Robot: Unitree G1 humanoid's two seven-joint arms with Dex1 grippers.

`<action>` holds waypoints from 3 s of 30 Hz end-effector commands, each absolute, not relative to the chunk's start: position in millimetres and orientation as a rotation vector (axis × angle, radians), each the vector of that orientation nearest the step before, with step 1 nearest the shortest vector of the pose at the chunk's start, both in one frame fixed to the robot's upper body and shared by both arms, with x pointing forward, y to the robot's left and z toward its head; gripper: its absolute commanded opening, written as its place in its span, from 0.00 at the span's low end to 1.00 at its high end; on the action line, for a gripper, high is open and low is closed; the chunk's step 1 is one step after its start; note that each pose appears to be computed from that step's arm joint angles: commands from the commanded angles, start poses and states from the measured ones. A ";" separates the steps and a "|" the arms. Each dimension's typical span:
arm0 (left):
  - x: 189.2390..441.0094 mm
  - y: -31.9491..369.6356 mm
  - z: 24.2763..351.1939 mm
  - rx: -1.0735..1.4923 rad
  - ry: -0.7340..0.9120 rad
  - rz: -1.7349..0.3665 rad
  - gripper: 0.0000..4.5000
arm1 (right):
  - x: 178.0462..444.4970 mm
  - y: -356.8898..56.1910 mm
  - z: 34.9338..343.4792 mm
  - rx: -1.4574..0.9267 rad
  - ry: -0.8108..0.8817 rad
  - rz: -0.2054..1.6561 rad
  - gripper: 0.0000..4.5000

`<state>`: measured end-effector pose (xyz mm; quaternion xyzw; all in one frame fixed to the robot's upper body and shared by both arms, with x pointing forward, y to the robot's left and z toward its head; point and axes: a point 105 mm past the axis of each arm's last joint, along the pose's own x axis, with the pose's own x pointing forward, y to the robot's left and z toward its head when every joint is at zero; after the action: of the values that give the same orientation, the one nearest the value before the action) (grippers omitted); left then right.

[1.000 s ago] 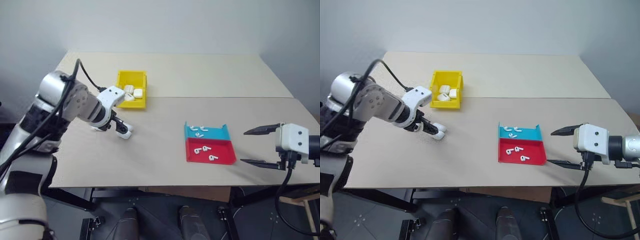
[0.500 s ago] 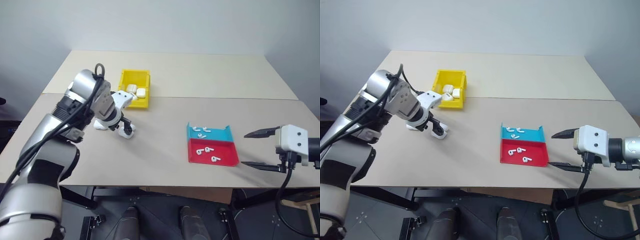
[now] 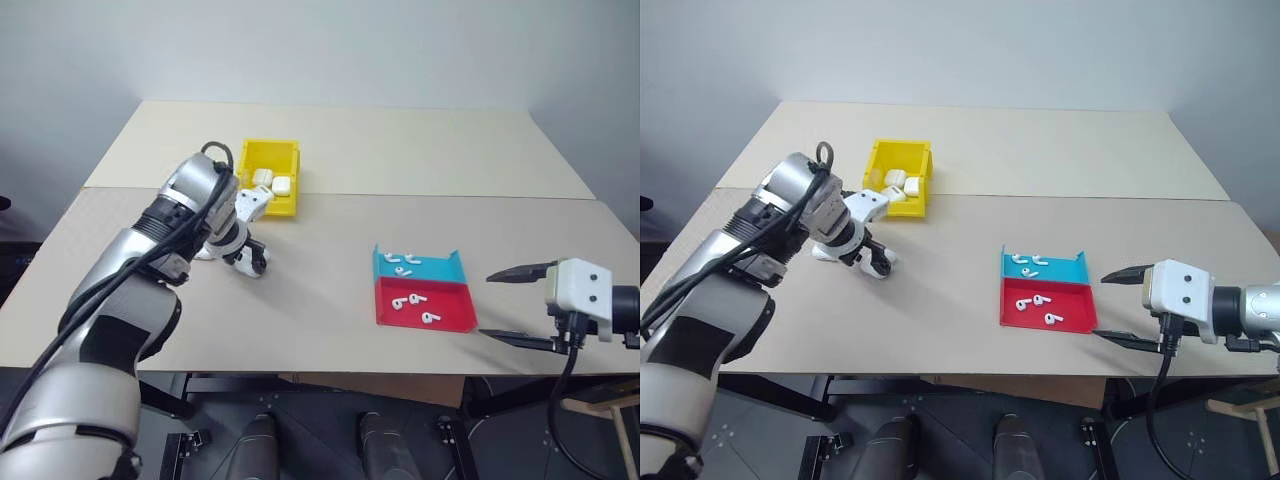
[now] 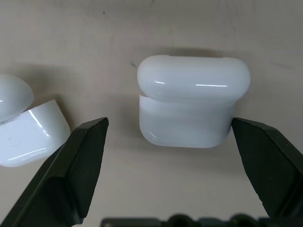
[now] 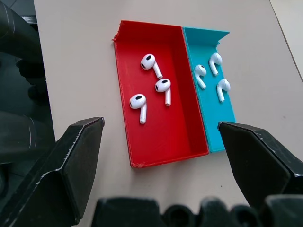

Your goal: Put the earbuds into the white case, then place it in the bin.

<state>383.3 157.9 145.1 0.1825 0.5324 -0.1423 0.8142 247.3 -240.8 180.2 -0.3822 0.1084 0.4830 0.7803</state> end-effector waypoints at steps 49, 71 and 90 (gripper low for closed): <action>352.2 110.3 230.8 0.475 -0.028 -0.774 0.62 | 256.9 -226.5 219.0 -0.973 0.262 1.101 1.00; 256.7 71.9 175.1 0.206 -0.657 -1.304 0.62 | 283.7 -186.8 168.7 -1.226 0.606 1.209 0.72; 250.1 66.0 172.0 0.203 -0.513 -1.288 0.62 | 297.9 -168.5 142.2 -1.244 0.672 1.262 0.52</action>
<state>253.4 68.2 162.4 0.0883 -0.2160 -0.5949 0.7692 293.9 -168.2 132.6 -0.5211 0.2979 0.5521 0.5787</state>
